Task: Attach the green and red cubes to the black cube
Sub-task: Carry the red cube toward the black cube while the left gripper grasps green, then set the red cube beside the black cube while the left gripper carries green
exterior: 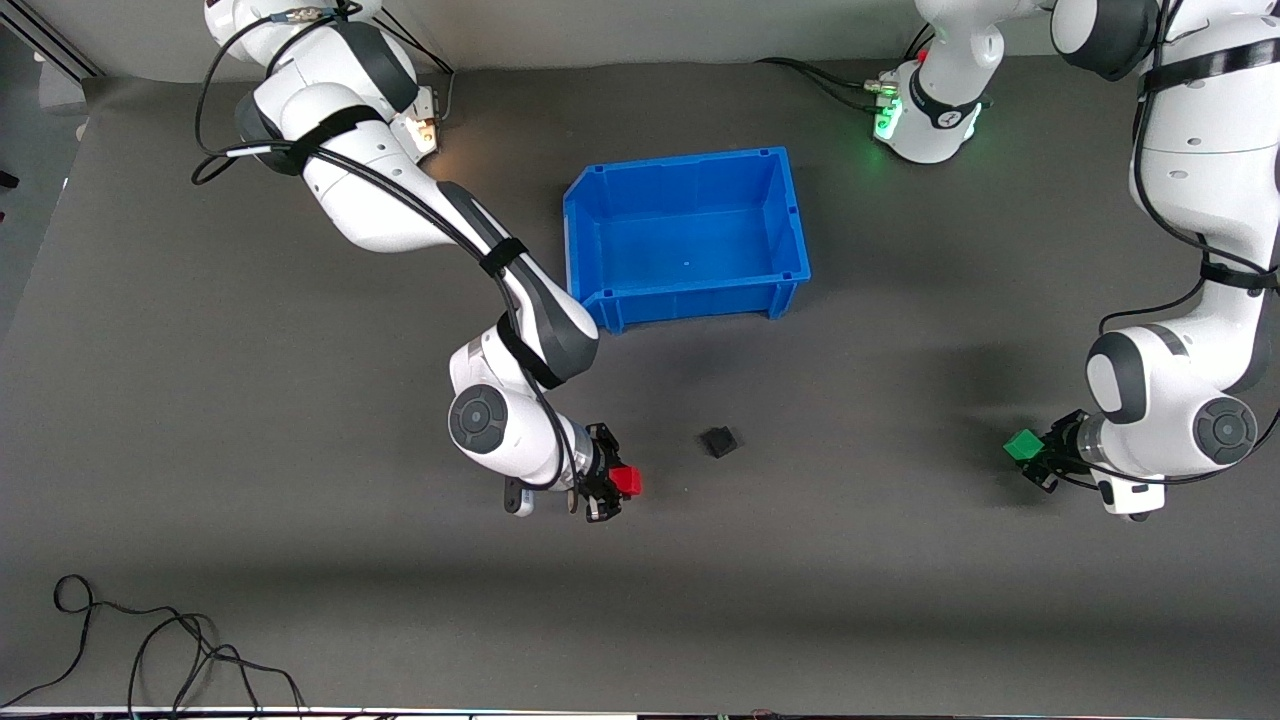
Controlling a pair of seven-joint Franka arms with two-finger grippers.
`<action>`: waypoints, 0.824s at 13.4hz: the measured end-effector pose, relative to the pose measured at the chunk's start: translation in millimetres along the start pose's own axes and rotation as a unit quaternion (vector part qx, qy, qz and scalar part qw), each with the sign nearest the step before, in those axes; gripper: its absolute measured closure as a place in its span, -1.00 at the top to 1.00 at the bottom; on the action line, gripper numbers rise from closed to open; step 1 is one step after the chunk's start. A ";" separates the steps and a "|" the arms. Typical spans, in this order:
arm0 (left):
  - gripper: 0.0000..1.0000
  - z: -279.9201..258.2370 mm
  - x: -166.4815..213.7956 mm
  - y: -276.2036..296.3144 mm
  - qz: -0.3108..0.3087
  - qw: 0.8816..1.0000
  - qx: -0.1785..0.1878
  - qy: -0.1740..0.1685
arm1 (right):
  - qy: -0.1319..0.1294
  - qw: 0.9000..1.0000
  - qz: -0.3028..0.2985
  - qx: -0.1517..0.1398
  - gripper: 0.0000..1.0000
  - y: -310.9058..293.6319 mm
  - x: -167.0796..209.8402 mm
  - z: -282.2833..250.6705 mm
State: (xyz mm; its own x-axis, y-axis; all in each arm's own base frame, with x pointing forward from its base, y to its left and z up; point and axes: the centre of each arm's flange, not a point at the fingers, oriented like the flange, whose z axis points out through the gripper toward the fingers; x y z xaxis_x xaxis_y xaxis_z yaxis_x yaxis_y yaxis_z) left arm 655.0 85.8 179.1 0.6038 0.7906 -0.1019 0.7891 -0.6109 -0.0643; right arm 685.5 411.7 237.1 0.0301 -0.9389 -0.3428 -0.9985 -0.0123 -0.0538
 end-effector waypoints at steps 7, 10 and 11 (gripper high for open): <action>-0.26 -48.9 -16.5 32.7 -0.123 0.992 -0.022 0.014 | -0.029 0.999 0.004 0.018 -0.22 -1.7 -16.1 -7.2; -0.26 -68.0 -53.6 71.3 -0.190 0.982 -0.018 0.008 | -0.040 0.999 -0.005 0.021 -0.22 13.6 -32.5 20.9; -0.26 -69.4 -66.1 81.9 -0.214 0.977 -0.019 0.007 | -0.041 0.999 -0.009 0.019 -0.22 20.7 -37.7 33.2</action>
State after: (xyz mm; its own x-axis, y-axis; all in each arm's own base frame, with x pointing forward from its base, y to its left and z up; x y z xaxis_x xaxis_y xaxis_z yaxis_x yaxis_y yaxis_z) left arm 687.6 -13.6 249.4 0.2182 0.9741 -0.0592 0.9732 -0.2217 -0.0616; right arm 665.3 458.3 217.8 0.0529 -0.9077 -0.4163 -0.9952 -0.0138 -0.0964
